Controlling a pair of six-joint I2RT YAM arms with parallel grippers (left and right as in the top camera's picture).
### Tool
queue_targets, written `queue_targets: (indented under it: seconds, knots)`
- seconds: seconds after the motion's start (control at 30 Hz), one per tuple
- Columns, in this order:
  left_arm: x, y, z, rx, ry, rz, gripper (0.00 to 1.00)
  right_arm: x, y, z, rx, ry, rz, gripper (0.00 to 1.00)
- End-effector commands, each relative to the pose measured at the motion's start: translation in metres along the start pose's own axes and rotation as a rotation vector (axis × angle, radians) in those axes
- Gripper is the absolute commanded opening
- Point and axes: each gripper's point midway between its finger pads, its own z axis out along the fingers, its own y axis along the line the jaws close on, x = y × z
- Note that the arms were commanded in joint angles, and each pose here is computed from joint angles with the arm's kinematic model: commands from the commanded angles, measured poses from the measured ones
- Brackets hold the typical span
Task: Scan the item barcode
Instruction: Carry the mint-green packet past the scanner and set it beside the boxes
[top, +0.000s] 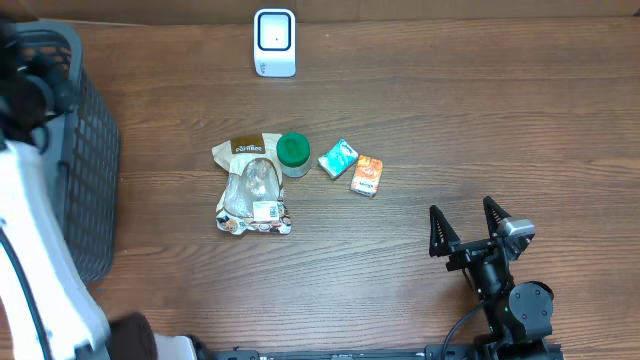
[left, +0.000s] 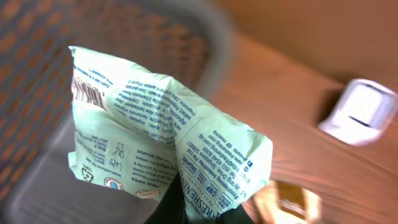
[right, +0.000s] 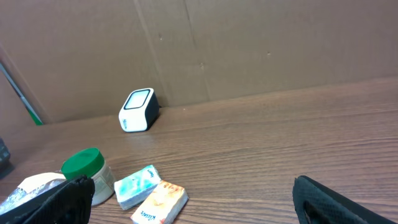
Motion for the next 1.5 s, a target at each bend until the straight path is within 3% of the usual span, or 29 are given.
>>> queue_targets:
  seconds: [0.0, 0.37, 0.77, 0.97, 1.2, 1.47]
  knots:
    - [0.000, -0.029, -0.039, -0.008, -0.086, 0.079, 0.04, 0.002, -0.001, 0.000, 0.001, -0.003, -0.002, 1.00]
    - [0.077, -0.146, -0.052, 0.097, 0.022, 0.401, 0.04, 0.002, -0.001, 0.000, 0.001, -0.003, -0.002, 1.00]
    - [0.217, -0.274, -0.003, 0.159, 0.264, 0.760, 0.04, 0.002, -0.001, 0.000, 0.001, -0.003, -0.002, 1.00]
    - [0.283, -0.313, 0.023, 0.163, 0.338, 0.889, 0.04, 0.002, -0.001, 0.000, 0.001, -0.003, -0.002, 1.00]
    - [0.352, -0.330, 0.024, 0.230, 0.544, 0.825, 0.04, 0.002, -0.001, 0.000, 0.001, -0.003, -0.002, 1.00]
    - [0.372, -0.313, 0.023, 0.099, 0.640, 0.641, 0.04, 0.002, -0.001, 0.000, 0.001, -0.003, -0.002, 1.00]
